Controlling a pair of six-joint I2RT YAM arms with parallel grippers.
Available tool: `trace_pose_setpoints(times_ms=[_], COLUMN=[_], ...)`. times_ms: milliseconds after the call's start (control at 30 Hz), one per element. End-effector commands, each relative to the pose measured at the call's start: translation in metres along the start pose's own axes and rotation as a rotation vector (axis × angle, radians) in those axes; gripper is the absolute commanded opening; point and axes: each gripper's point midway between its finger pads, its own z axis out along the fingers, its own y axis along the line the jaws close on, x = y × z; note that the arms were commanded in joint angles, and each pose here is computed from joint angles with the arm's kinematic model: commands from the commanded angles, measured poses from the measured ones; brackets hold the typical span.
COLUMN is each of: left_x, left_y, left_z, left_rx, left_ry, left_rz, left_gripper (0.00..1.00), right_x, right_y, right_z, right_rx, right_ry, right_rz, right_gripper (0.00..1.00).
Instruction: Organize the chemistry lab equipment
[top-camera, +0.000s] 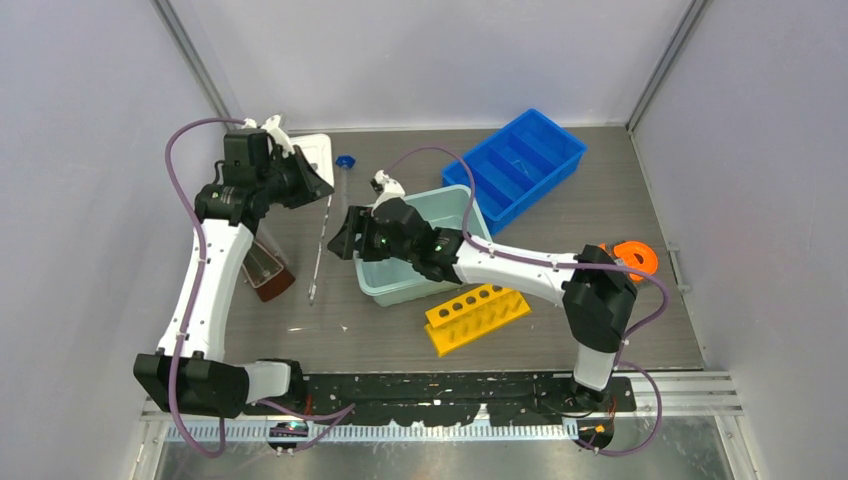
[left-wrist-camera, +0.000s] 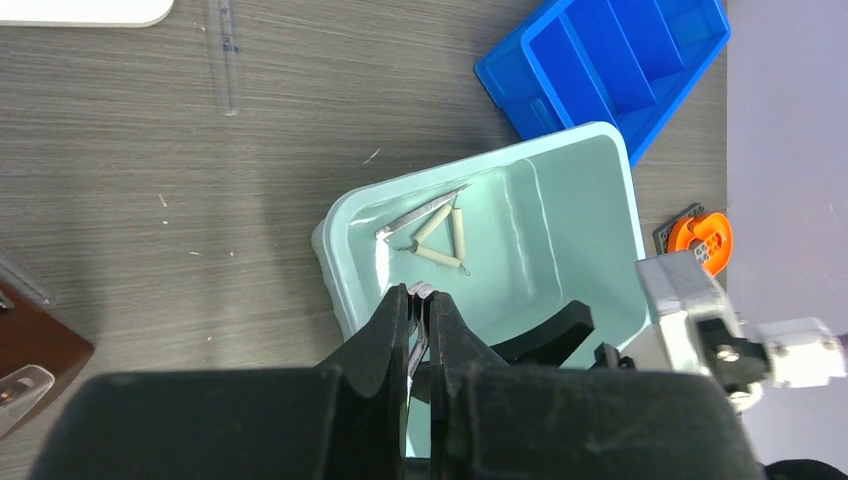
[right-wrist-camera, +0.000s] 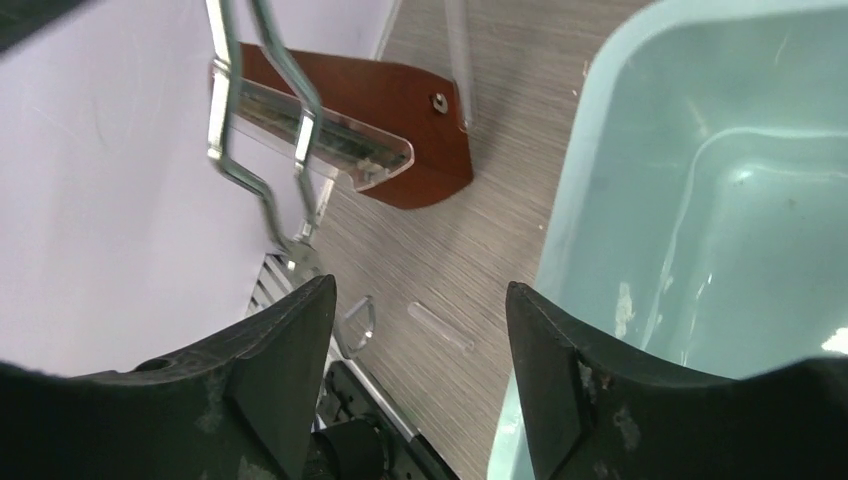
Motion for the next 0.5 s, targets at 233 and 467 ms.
trace_pose_setpoints(times_ms=[233,467], left_x=[-0.012,-0.013], left_y=[-0.018,-0.02], left_z=[-0.013,-0.02], left_rx=[0.043,0.04], left_ry=[-0.07,-0.094], left_rz=[-0.007,-0.028], left_gripper=[0.0,0.0], right_x=[-0.04,-0.04], right_y=[0.062,0.067], right_z=[0.003,0.023], right_rx=[-0.149,-0.15], right_ry=[-0.098,-0.109], right_rz=[0.041,0.083], right_gripper=[0.72,0.61])
